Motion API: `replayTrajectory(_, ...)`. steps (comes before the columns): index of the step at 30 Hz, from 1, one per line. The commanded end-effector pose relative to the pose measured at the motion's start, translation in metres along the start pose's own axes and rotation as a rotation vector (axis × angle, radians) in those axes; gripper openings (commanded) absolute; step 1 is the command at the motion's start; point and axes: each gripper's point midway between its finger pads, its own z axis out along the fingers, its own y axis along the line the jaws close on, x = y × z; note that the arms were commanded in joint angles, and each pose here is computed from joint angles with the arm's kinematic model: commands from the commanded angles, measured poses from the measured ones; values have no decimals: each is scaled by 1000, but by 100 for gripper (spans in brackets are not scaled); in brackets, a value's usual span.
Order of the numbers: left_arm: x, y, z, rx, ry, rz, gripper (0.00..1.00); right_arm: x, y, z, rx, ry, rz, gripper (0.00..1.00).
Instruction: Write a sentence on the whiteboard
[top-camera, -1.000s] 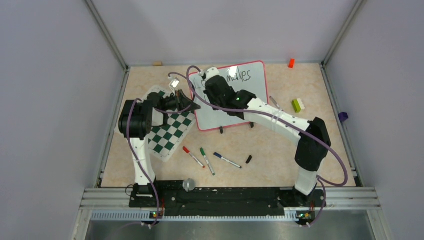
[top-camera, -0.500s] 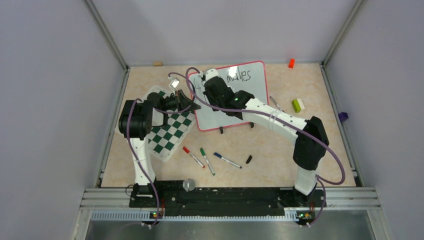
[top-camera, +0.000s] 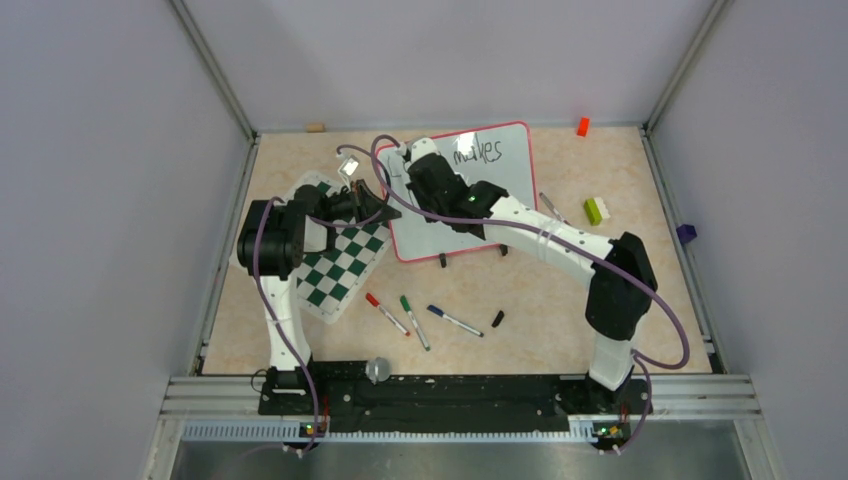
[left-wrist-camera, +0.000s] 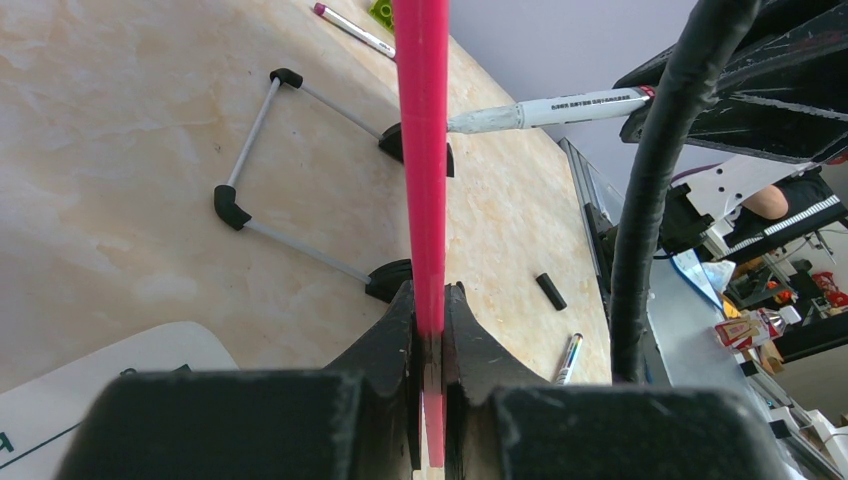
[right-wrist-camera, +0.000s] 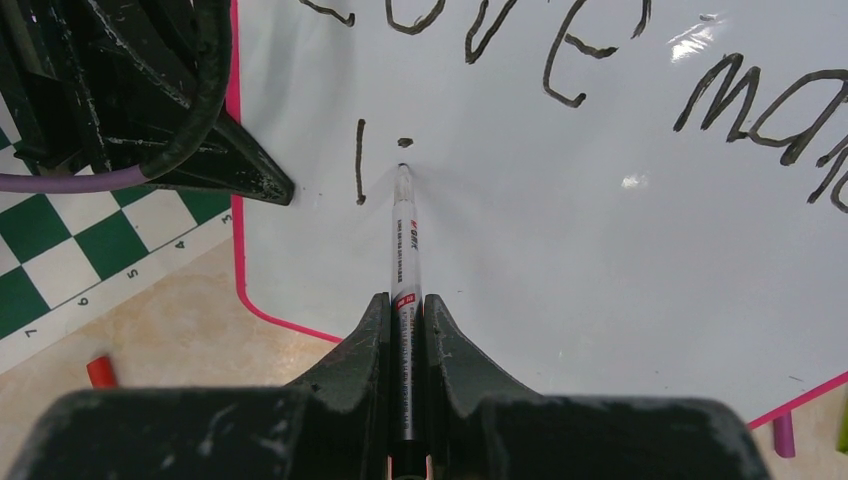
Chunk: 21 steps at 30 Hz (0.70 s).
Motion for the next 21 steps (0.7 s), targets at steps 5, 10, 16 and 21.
replayTrajectory(5,-8,-16,1,35,7,195,0,10,-10,-4,28,16,35,0)
replayTrajectory(10,-8,-16,1,36,8,197,0,22,-8,-8,6,42,36,0)
replayTrajectory(16,-8,-16,1,36,8,198,0,16,-8,-10,1,31,36,0)
replayTrajectory(21,-8,-16,1,38,9,200,0,-12,-9,-20,-17,-25,58,0)
